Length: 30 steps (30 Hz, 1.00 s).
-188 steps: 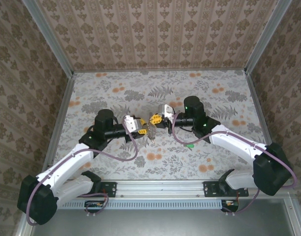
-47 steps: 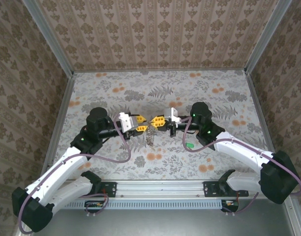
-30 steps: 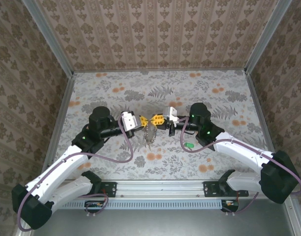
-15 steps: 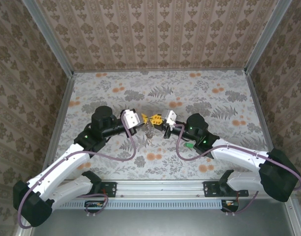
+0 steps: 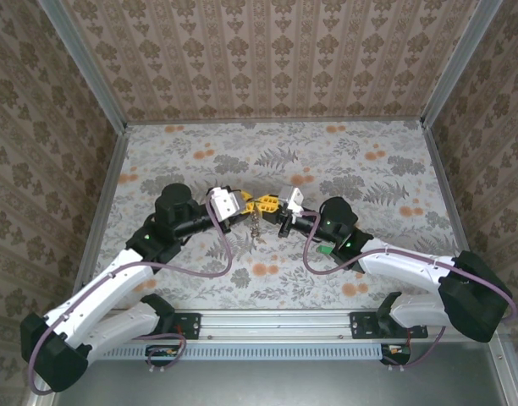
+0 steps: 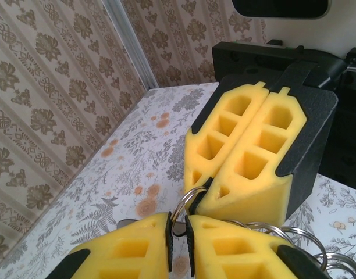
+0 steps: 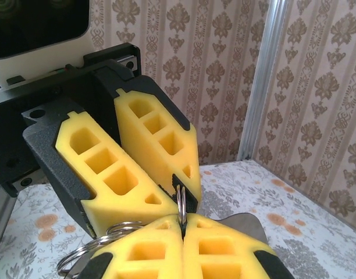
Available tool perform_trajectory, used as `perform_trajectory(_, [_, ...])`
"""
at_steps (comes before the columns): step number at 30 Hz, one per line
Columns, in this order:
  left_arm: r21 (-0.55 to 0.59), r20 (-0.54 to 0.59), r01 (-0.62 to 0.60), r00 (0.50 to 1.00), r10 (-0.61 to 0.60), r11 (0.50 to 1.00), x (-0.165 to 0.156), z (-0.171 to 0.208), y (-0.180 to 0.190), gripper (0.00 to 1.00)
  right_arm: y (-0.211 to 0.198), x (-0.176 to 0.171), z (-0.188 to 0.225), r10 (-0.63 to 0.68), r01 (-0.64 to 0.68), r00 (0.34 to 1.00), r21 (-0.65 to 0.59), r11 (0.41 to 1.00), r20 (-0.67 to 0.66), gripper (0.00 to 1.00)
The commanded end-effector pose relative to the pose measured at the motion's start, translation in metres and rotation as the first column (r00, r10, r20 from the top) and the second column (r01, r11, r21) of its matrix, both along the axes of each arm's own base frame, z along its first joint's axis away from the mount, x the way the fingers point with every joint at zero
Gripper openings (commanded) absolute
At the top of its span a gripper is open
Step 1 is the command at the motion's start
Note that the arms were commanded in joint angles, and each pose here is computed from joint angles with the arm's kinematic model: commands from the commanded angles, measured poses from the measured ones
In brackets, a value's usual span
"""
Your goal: Put the keys on the keyring
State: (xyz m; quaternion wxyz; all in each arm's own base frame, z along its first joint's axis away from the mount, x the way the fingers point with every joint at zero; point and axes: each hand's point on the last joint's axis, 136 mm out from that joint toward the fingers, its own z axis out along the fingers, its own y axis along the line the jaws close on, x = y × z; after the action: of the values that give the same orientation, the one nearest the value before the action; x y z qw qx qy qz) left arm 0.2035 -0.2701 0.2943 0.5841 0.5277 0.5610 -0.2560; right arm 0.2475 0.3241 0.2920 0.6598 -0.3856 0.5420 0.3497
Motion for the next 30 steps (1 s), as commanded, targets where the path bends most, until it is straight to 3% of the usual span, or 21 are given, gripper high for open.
perform_trajectory(1, [-0.034,-0.003,0.080,0.997,-0.080,0.996,-0.020,0.006,-0.007,0.16,0.009,-0.013,0.030,0.071,-0.076,0.996,0.085,0.994,0.062,0.00])
perform_trajectory(4, [-0.041,0.008,0.084,0.996,-0.084,0.996,-0.022,0.010,-0.005,0.00,0.009,-0.012,0.026,0.066,-0.070,0.996,0.079,0.994,0.053,0.00])
perform_trajectory(15, [-0.041,0.001,0.094,0.996,-0.094,0.995,-0.023,0.011,-0.007,0.00,0.014,-0.018,0.014,0.097,-0.099,0.994,0.047,0.994,0.056,0.00])
perform_trajectory(20, [-0.035,0.002,0.057,0.998,-0.057,0.998,-0.019,0.011,-0.003,0.00,0.019,-0.026,-0.017,0.141,-0.127,0.986,-0.134,0.983,0.094,0.00])
perform_trajectory(25, [0.096,-0.025,0.093,0.996,-0.091,0.991,-0.027,-0.008,0.002,0.00,-0.003,-0.022,-0.046,0.116,-0.074,0.986,-0.318,0.945,0.116,0.18])
perform_trajectory(30, [0.162,-0.011,0.106,0.994,-0.106,0.981,-0.031,-0.019,0.001,0.00,-0.011,-0.032,-0.053,0.188,-0.125,0.977,-0.444,0.887,0.100,0.29])
